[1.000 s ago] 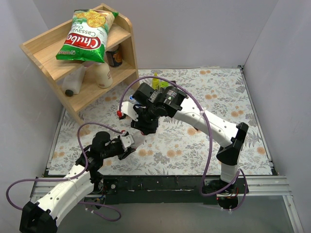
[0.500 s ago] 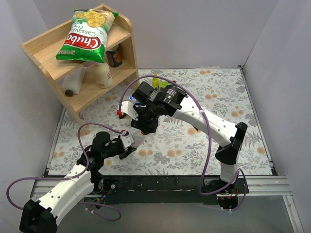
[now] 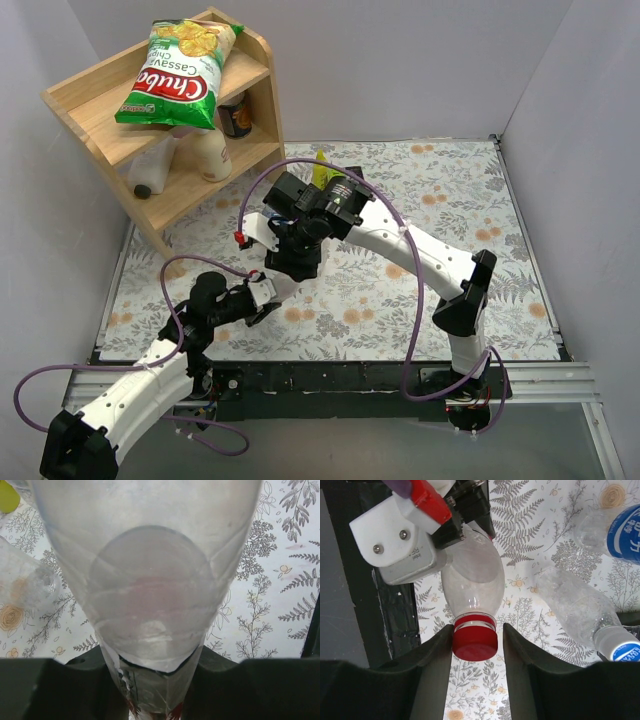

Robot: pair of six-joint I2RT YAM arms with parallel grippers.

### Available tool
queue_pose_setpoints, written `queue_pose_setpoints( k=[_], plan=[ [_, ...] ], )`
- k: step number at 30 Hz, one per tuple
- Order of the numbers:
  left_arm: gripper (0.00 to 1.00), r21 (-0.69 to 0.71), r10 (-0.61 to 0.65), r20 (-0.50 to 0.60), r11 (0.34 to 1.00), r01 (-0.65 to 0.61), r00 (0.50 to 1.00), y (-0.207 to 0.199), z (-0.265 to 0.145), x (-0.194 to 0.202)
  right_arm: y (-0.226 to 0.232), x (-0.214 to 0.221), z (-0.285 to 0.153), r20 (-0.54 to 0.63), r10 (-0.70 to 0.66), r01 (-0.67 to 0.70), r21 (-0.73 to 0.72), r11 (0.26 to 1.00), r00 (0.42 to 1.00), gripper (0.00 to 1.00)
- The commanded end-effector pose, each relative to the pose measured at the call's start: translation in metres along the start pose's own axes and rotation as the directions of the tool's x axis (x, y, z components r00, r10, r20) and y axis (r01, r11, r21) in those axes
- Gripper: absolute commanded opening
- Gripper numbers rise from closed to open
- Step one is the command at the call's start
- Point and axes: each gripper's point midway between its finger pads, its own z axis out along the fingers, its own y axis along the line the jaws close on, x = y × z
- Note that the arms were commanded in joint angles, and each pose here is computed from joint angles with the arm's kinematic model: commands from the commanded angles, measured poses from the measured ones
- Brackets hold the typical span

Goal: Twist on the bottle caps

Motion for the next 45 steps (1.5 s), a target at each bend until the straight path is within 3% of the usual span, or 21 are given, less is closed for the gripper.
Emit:
queue_pose_setpoints(
  k=[1, 6, 8, 9, 12, 15, 17, 20, 24, 28, 36, 45],
  plan=[
    [0.00, 0.004, 0.144, 0.163, 0.989, -0.146, 0.976, 0.007, 0.002, -0.048, -0.008, -0.010, 0.006, 0.018, -0.018, 0.017, 0.023, 1.000, 1.000, 0.54],
    [0.00, 0.003, 0.139, 0.157, 0.990, -0.141, 0.978, 0.007, 0.002, -0.045, -0.007, -0.013, 0.004, 0.030, -0.014, 0.014, 0.020, 1.000, 0.999, 0.60],
    [0.00, 0.008, 0.132, 0.149, 0.991, -0.135, 0.980, 0.006, 0.003, -0.042, -0.003, -0.017, 0.002, 0.049, -0.027, 0.027, -0.004, 1.000, 0.998, 0.75],
    [0.00, 0.008, 0.126, 0.144, 0.992, -0.128, 0.982, 0.006, 0.004, -0.041, -0.001, -0.025, -0.004, 0.081, -0.046, 0.046, -0.010, 0.999, 0.996, 0.88],
    [0.00, 0.044, 0.091, 0.115, 0.994, -0.097, 0.989, 0.001, 0.006, -0.034, 0.019, -0.052, -0.026, 0.253, -0.137, 0.167, -0.101, 0.981, 0.958, 0.90],
    [0.00, 0.145, 0.055, 0.078, 0.987, -0.066, 0.995, -0.014, 0.008, -0.027, 0.022, -0.070, -0.060, 0.407, -0.250, 0.273, 0.000, 0.962, 0.879, 0.91],
    [0.00, 0.204, 0.046, 0.075, 0.977, -0.061, 0.996, -0.022, 0.007, -0.030, 0.030, -0.056, -0.072, 0.423, -0.326, 0.341, 0.041, 0.939, 0.846, 0.91],
    [0.00, 0.248, 0.059, 0.065, 0.966, -0.073, 0.996, -0.026, 0.007, -0.031, 0.024, -0.047, -0.089, 0.387, -0.462, 0.440, 0.151, 0.885, 0.798, 0.83],
    [0.00, 0.297, 0.103, 0.074, 0.947, -0.120, 0.992, -0.031, 0.006, -0.034, 0.023, -0.013, -0.087, 0.259, -0.615, 0.595, 0.161, 0.788, 0.745, 0.67],
    [0.00, 0.325, 0.127, 0.075, 0.935, -0.145, 0.989, -0.032, 0.008, -0.035, 0.022, 0.007, -0.078, 0.187, -0.734, 0.714, 0.173, 0.678, 0.652, 0.62],
    [0.00, 0.353, 0.126, 0.073, 0.925, -0.144, 0.989, -0.029, 0.012, -0.042, 0.034, 0.013, -0.063, 0.190, -0.795, 0.793, 0.105, 0.600, 0.576, 0.62],
    [0.00, 0.350, 0.141, 0.079, 0.923, -0.160, 0.987, -0.026, 0.012, -0.046, 0.045, 0.023, -0.055, 0.200, -0.815, 0.825, 0.049, 0.563, 0.544, 0.58]
  ],
)
